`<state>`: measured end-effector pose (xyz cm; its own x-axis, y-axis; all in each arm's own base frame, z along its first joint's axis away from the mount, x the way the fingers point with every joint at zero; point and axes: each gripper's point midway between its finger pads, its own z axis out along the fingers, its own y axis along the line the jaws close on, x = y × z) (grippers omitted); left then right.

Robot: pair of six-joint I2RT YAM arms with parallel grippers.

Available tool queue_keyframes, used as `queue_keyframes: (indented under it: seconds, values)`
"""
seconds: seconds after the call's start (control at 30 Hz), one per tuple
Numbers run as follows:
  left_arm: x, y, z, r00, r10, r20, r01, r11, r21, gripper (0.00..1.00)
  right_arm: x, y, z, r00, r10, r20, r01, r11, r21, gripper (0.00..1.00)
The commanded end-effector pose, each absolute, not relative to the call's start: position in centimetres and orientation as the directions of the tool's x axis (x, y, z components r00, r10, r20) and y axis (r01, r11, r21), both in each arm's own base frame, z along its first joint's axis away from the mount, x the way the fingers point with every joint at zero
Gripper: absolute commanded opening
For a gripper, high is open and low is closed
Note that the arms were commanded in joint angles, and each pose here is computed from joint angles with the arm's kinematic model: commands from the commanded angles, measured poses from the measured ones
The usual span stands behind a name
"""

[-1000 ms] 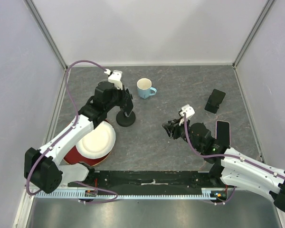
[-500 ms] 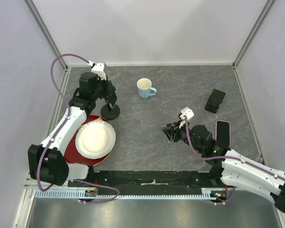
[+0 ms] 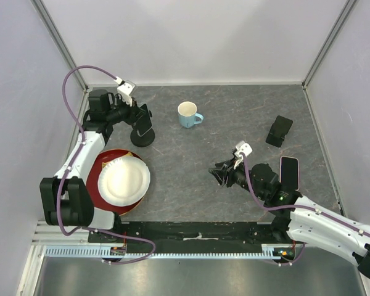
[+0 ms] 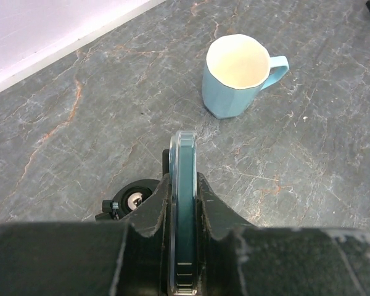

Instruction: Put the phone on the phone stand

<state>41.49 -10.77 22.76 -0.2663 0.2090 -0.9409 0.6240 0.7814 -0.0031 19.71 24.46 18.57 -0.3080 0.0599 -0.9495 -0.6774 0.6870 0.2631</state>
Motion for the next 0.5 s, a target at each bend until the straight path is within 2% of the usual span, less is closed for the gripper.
queue_keyframes:
  seconds: [0.0,0.2,0.33,0.4,0.47]
  values:
    - [41.2,-11.6,25.3,-0.114,0.229,-0.967,0.741,0.668,0.071,0.02,19.6,24.6,19.8,-0.283,0.069,-0.957,-0.697,0.670,0.255,0.45]
    - [42.1,-10.0,25.6,-0.149,0.206,-0.967,0.698,0.715,0.045,0.04,19.3,25.0,20.1,-0.303,0.080,-0.950,-0.705,0.651,0.280,0.45]
    - [42.5,-9.3,26.3,-0.206,0.141,-0.968,0.635,0.773,-0.022,0.26,19.0,25.1,20.4,-0.313,0.085,-0.946,-0.708,0.643,0.292,0.45]
    - [42.6,-8.9,26.9,-0.209,0.125,-0.970,0.598,0.801,-0.026,0.32,18.9,25.1,20.7,-0.312,0.087,-0.946,-0.710,0.640,0.294,0.45]
    - [42.5,-8.7,27.1,-0.226,0.095,-0.969,0.571,0.819,-0.053,0.43,18.9,25.0,20.8,-0.314,0.092,-0.945,-0.707,0.641,0.298,0.45]
